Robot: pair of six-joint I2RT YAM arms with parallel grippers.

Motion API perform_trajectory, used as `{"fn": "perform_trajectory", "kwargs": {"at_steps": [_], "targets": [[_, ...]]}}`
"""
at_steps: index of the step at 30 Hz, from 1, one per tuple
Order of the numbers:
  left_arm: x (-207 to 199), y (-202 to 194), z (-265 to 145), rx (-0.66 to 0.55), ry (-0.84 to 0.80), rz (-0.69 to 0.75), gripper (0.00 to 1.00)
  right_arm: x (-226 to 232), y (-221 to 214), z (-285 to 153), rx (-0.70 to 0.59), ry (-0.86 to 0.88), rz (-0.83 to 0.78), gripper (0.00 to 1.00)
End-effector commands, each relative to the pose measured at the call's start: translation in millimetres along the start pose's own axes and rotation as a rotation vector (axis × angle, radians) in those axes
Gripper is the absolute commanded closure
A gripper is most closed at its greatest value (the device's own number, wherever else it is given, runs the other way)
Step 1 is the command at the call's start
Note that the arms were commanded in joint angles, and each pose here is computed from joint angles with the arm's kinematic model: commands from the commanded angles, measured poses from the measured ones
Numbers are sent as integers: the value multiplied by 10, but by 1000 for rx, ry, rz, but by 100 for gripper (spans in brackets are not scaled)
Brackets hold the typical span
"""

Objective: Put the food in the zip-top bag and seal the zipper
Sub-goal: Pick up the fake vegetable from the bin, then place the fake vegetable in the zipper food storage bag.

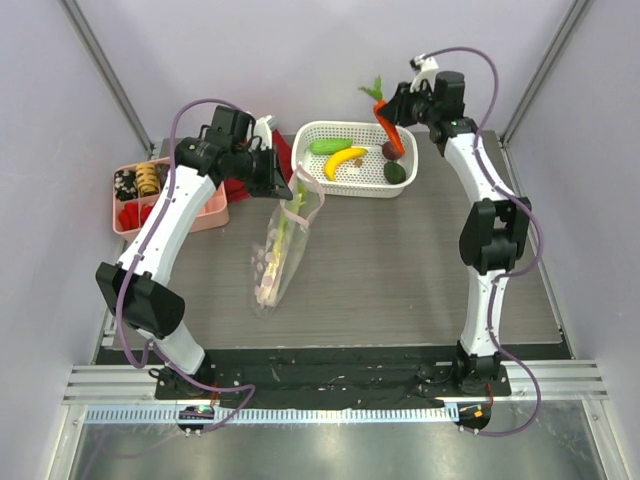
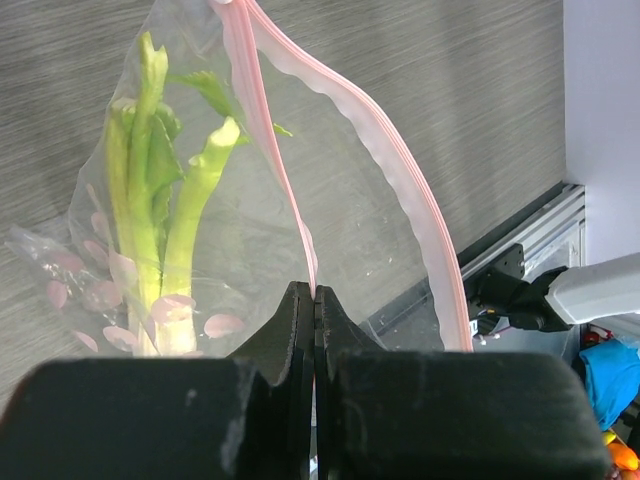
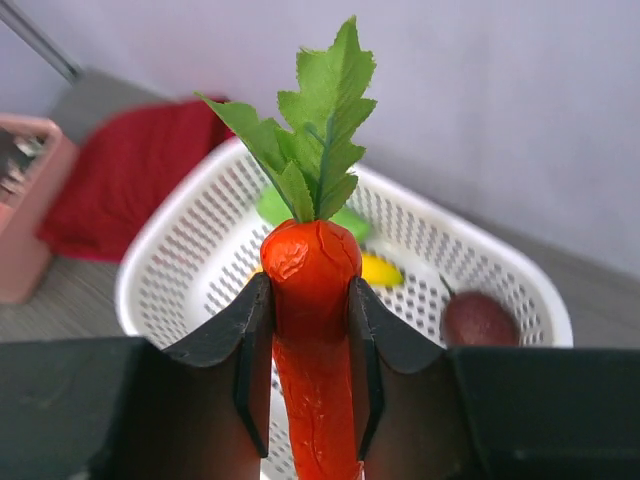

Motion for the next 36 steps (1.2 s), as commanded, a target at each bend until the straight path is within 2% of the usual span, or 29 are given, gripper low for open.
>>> {"fn": "perform_trajectory", "kwargs": {"at_steps": [1, 3, 4, 5, 6, 7, 8, 9, 10, 11, 12, 13, 17, 18, 21, 23, 26, 35, 36], "targets": [[-59, 114, -58, -53, -26, 14, 100, 694, 904, -372, -220, 157, 45, 99], [-57, 143, -98, -74, -24, 8, 100, 872, 1156, -562, -303, 206, 75, 99], [-45, 149, -85, -81, -27, 3, 100, 1004, 1266, -672, -335, 248, 198, 99], [-63, 148, -87, -84, -38, -2, 100, 1012, 1147, -669, -334, 261, 270, 99], [-73, 151, -115, -89, -46, -16, 100, 1255, 1494, -955, -468, 334, 265, 99], [-115, 142, -109, -84, -78, -21, 100, 1372, 1536, -1020, -506, 364, 309, 99], [-129, 140, -115, -84, -90, -31, 100, 1331, 1470, -1008, -544, 336, 433, 99], [-144, 136, -123, -85, -98, -47, 100, 1452, 1609, -1160, -635, 366, 429, 99], [-161, 116, -114, -77, -112, -56, 100, 1521, 1701, -1273, -671, 336, 470, 99], [-167, 127, -116, -82, -122, -58, 100, 1728, 1666, -1252, -665, 336, 551, 99], [-180, 134, -130, -87, -129, -61, 100, 1663, 1657, -1231, -694, 252, 621, 99], [-160, 133, -123, -86, -126, -76, 100, 1817, 1673, -1293, -702, 257, 642, 99], [-136, 175, -148, -99, -128, -93, 100, 2395, 1305, -1221, -611, 279, 710, 99], [-129, 197, -157, -109, -130, -97, 100, 2399, 1265, -1234, -634, 240, 723, 99], [-128, 218, -177, -117, -143, -118, 100, 2714, 954, -1278, -614, 229, 669, 99], [-134, 235, -205, -125, -148, -122, 100, 2761, 755, -1299, -601, 192, 665, 99], [-133, 261, -259, -149, -148, -119, 100, 2873, 397, -1241, -507, 162, 664, 99], [-197, 266, -346, -187, -175, -111, 100, 3223, -56, -1232, -353, 190, 654, 99], [-200, 266, -363, -191, -175, -111, 100, 3250, -76, -1229, -340, 200, 654, 96]]}}
Point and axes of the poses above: each gripper's point midway between its finger pads, its own z axis out along the fingers, its own x axis along the line the jaws close on, y = z × x, the point moved 1 cm from there along -z, back along the fingers, and after that the axes turned 6 degrees about z, right-handed, at the moved point
